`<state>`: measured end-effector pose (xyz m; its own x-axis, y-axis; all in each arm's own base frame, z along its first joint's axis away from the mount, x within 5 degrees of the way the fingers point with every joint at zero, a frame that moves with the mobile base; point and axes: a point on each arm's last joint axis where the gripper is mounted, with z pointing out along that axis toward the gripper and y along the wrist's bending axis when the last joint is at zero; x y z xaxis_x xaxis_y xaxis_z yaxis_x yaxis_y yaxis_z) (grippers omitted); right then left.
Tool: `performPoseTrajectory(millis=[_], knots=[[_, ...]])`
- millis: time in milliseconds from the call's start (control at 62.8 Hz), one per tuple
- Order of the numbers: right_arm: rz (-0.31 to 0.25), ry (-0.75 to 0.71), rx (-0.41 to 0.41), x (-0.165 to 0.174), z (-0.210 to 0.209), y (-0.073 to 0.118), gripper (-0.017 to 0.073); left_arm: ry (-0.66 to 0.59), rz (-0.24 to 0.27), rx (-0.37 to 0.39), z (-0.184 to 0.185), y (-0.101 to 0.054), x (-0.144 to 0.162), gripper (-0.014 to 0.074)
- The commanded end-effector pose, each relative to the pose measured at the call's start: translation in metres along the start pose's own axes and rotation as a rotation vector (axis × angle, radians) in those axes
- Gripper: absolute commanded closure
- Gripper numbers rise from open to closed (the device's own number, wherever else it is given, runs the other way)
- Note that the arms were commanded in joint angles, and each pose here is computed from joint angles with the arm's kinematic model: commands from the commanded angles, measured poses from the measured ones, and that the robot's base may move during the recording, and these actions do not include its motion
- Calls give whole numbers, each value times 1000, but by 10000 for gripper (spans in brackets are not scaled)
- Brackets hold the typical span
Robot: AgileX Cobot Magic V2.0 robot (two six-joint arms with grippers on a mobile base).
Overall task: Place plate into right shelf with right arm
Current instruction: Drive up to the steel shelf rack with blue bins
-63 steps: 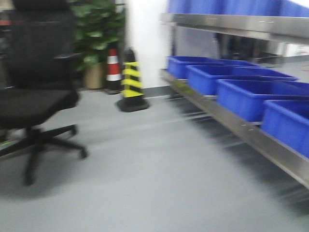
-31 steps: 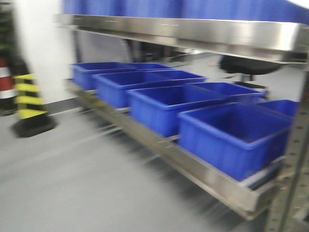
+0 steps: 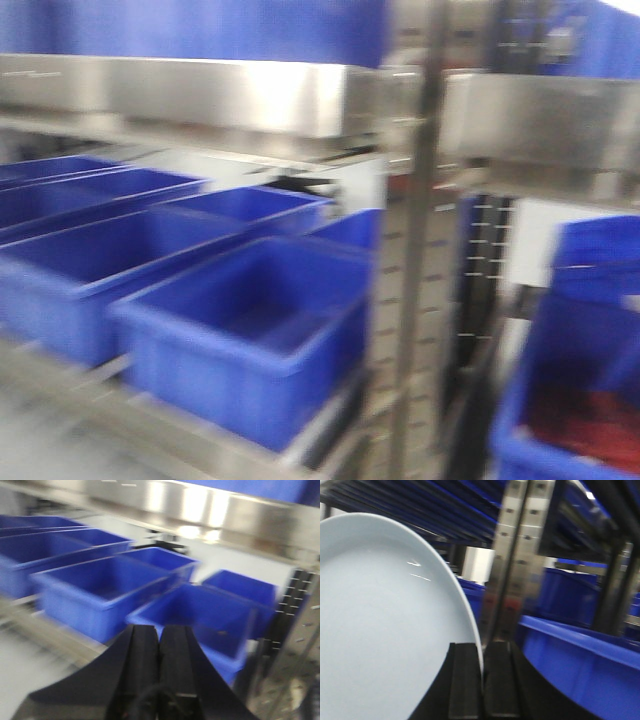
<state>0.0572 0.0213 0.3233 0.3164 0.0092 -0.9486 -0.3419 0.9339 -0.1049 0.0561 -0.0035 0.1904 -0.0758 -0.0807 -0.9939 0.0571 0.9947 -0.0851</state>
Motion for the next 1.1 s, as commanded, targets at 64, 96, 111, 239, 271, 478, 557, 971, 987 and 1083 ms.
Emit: performPoseTrajectory(millis=[64,96,111,239,271,478,557,971,987,1083], knots=[[-6,-80,62,-14,2,-6,501,-78,-8,15,0,-1,-5,640],[-6,-80,62,-14,2,-6,501,-78,-8,15,0,-1,-5,640],[-6,-80,62,-14,2,-6,501,-78,-8,15,0,-1,-5,640],[-6,-80,62,-14,2,-6,501,-78,-8,15,0,-1,-5,640],[-6,-79,61,-14,2,-6,501,-78,-8,15,0,-1,-5,640],[-6,-79,61,-14,2,-6,501,-78,-8,15,0,-1,-5,640],[-6,-79,61,-14,2,-6,501,-78,-8,15,0,-1,-5,640],[-6,-79,61,-14,2,-6,501,-78,-8,15,0,-1,-5,640],[-6,-79,61,-14,2,-6,501,-78,-8,15,0,-1,-5,640],[-6,-79,61,-14,2,-6,501,-78,-8,15,0,-1,-5,640]])
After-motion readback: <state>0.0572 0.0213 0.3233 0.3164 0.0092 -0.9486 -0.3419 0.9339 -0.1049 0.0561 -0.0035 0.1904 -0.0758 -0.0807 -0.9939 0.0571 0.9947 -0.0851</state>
